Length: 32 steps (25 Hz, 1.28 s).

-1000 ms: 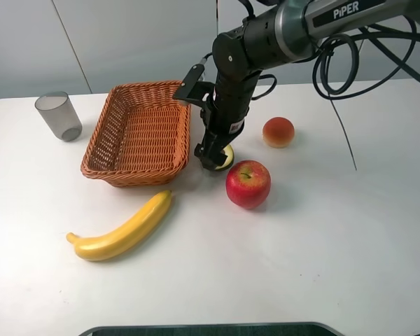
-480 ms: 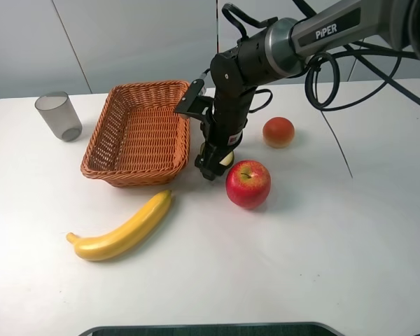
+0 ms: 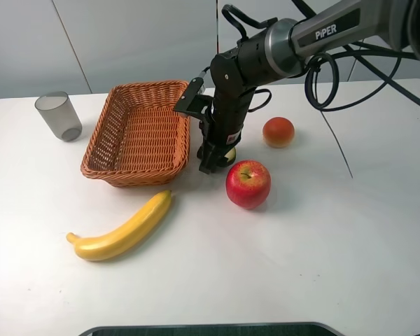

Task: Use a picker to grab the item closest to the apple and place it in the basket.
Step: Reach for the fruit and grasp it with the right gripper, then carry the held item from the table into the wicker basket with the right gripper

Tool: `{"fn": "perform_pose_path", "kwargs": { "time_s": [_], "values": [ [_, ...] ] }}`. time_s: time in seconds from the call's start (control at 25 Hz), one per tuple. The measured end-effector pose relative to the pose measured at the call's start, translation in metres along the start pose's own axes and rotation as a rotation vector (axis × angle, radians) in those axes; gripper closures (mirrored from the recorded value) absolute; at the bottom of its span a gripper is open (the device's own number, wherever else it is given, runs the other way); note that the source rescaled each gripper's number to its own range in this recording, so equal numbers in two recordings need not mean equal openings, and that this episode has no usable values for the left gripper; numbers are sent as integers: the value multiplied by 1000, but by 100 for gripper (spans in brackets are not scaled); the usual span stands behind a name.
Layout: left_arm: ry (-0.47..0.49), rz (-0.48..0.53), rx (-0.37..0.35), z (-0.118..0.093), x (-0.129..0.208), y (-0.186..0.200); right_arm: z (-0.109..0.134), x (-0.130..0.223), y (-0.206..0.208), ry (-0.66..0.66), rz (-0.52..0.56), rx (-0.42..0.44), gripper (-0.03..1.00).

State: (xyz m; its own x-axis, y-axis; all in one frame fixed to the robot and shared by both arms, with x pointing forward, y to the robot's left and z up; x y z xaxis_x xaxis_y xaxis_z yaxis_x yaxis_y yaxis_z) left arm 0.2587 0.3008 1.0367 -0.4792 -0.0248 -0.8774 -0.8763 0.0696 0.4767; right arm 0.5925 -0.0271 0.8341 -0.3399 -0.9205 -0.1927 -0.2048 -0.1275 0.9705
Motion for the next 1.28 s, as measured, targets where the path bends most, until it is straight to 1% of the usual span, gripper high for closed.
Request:
{"fn": "perform_pose_path", "kwargs": {
  "time_s": [0.8,0.92,1.12,1.2,1.28],
  "values": [
    [0,0,0,0,0,0,0,1,1,2,6,-3,94],
    [0,0,0,0,0,0,-3,-3,15,5,-12,12,94],
    [0,0,0,0,0,0,-9,-3,50,30,5,42,94],
    [-1,0,-2,0,0,0,-11,-3,64,6,-1,49,94],
    [-1,0,-2,0,0,0,-11,-3,78,-45,-5,53,94]
  ]
}}
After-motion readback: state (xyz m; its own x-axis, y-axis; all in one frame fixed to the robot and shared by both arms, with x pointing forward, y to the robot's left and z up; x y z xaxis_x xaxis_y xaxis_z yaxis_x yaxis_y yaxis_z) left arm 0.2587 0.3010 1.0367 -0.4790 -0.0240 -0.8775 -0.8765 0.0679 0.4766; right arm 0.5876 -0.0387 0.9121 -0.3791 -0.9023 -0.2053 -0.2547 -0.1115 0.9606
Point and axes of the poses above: a point on each arm's last joint axis where the gripper is mounted, y pointing back along that axis away from the gripper, z along the wrist's bending axis when the last joint is at zero, x = y × z, the point moved 3 cm from there along -y, pointing out along that axis toward the gripper, and after that the axes turned 3 degrees about y, right-handed, at the moved point
